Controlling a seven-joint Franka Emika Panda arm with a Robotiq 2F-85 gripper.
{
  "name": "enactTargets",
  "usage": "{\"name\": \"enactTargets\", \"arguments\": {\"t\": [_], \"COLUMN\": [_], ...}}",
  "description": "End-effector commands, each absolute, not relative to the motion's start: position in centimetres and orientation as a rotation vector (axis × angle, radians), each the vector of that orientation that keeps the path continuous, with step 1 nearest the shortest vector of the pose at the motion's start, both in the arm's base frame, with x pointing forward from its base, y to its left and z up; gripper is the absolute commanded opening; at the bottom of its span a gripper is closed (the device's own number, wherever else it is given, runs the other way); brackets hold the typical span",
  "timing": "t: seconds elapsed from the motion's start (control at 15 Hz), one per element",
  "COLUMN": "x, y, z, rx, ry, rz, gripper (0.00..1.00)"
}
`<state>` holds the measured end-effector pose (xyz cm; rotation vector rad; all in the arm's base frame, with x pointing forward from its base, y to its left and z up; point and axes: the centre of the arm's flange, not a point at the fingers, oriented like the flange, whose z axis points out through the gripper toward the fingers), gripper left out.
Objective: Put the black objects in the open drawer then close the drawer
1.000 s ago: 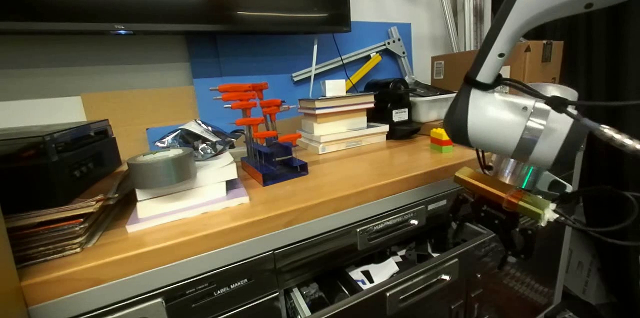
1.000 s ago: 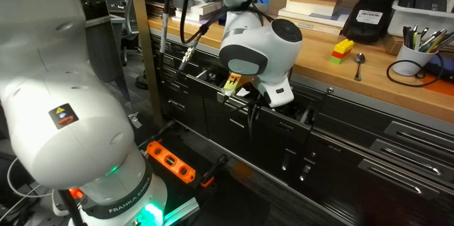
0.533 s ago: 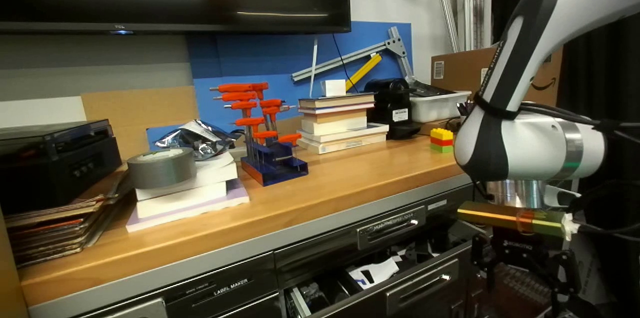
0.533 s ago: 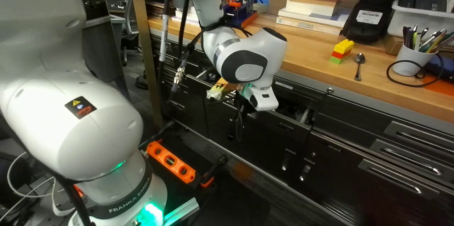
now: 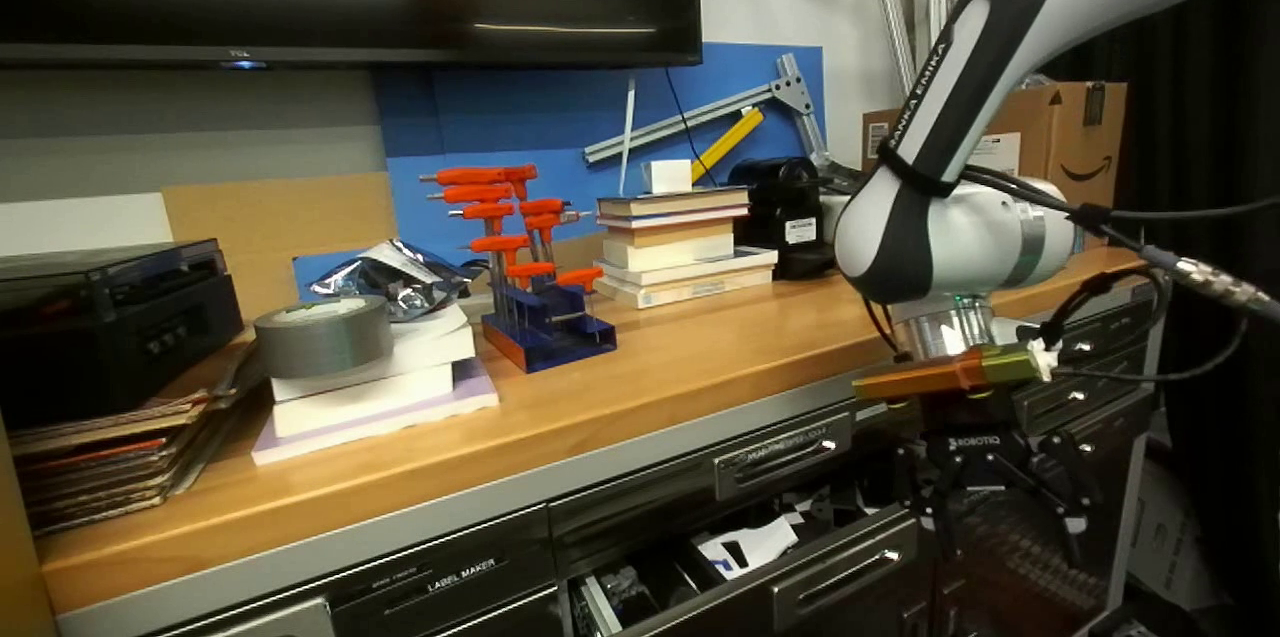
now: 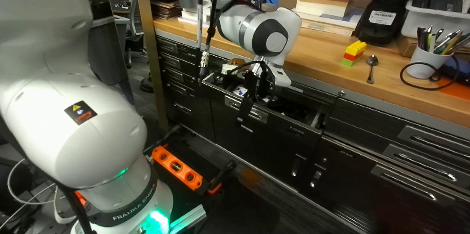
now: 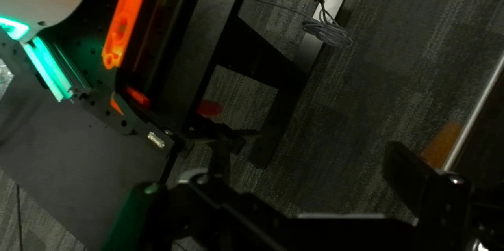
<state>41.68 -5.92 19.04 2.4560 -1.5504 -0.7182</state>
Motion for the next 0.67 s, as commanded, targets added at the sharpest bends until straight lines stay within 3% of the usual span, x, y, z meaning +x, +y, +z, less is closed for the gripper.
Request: {"name": "enactTargets", "arguments": {"t": [0.0,0.6], "x": [44.0,46.9], "y": [-6.2,-8.3], "z": [18.3,14.0], "rx": [2.355,2.298], "ry": [-1.421,-1.357], "rz": [-0.886,-1.035], "gripper": [1.0,1.0]}}
